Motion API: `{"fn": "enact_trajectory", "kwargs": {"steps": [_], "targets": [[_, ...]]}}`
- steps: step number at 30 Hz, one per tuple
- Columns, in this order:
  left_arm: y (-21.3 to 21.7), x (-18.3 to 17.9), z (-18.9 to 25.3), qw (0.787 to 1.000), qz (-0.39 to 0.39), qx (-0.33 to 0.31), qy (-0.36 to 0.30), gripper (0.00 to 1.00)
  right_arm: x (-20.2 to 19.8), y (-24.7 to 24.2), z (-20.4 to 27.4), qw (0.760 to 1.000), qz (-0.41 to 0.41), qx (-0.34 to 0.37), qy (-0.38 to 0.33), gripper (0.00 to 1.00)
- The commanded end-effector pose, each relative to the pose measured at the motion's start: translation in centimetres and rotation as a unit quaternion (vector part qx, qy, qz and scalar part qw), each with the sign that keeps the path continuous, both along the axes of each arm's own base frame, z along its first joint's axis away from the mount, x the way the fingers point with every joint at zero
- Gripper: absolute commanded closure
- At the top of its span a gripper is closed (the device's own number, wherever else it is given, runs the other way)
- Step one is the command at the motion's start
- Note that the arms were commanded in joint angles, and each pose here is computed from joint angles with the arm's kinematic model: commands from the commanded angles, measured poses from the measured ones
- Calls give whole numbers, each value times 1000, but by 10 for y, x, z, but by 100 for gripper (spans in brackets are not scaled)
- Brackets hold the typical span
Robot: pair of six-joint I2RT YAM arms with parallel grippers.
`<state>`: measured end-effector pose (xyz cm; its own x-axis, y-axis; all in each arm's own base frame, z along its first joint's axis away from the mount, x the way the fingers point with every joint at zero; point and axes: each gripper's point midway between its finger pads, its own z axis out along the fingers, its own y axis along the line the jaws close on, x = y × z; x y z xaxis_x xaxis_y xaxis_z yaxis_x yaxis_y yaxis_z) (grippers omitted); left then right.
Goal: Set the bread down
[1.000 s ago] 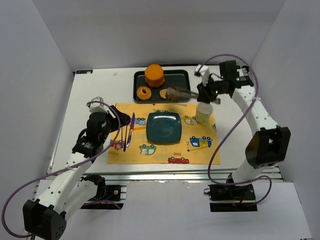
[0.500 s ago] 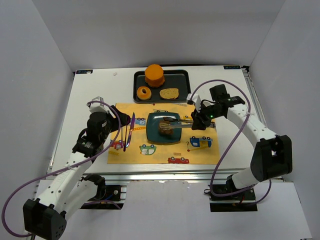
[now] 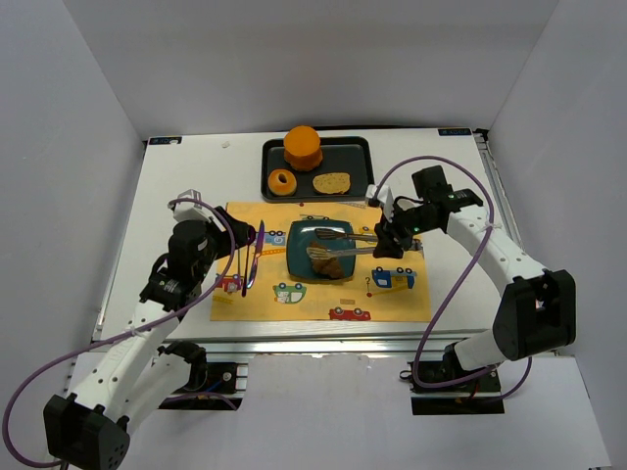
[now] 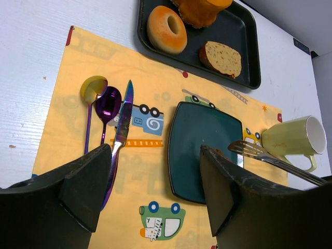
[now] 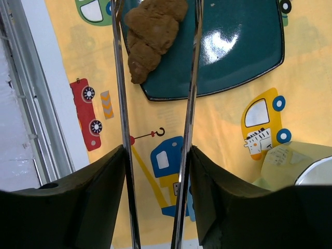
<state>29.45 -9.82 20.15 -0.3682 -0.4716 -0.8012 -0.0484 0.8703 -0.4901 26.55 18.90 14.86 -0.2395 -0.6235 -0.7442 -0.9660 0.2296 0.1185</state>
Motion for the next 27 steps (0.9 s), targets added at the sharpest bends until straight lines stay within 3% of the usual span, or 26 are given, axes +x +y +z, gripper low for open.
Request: {"fn": "enact_trajectory", "kwargs": {"steps": [1, 5, 7, 9, 15, 19, 20, 27], "targets": [[3, 0, 13, 1000, 6, -3, -16, 22, 0, 3, 20, 999, 15, 18, -27, 44], [3, 0, 13, 1000, 6, -4, -16, 22, 7, 6, 28, 999, 1, 32, -39, 46], [3, -1, 14, 1000, 5, -5, -17, 22, 18, 9, 35, 998, -14, 41, -54, 53], [2, 0, 15, 1000, 4, -5, -17, 22, 44, 13, 49, 994, -51, 53, -85, 70], [2, 0, 19, 1000, 4, -5, -20, 22, 121, 21, 69, 984, -120, 48, -125, 96], [3, 0, 20, 1000, 7, -10, -23, 22, 166, 17, 56, 976, -178, 5, -127, 98], [3, -1, 20, 1000, 8, -11, -24, 22, 175, 20, 66, 973, -185, 4, -135, 94], [4, -2, 19, 1000, 12, -16, -25, 22, 181, 46, 39, 967, -220, -40, -122, 81]]}}
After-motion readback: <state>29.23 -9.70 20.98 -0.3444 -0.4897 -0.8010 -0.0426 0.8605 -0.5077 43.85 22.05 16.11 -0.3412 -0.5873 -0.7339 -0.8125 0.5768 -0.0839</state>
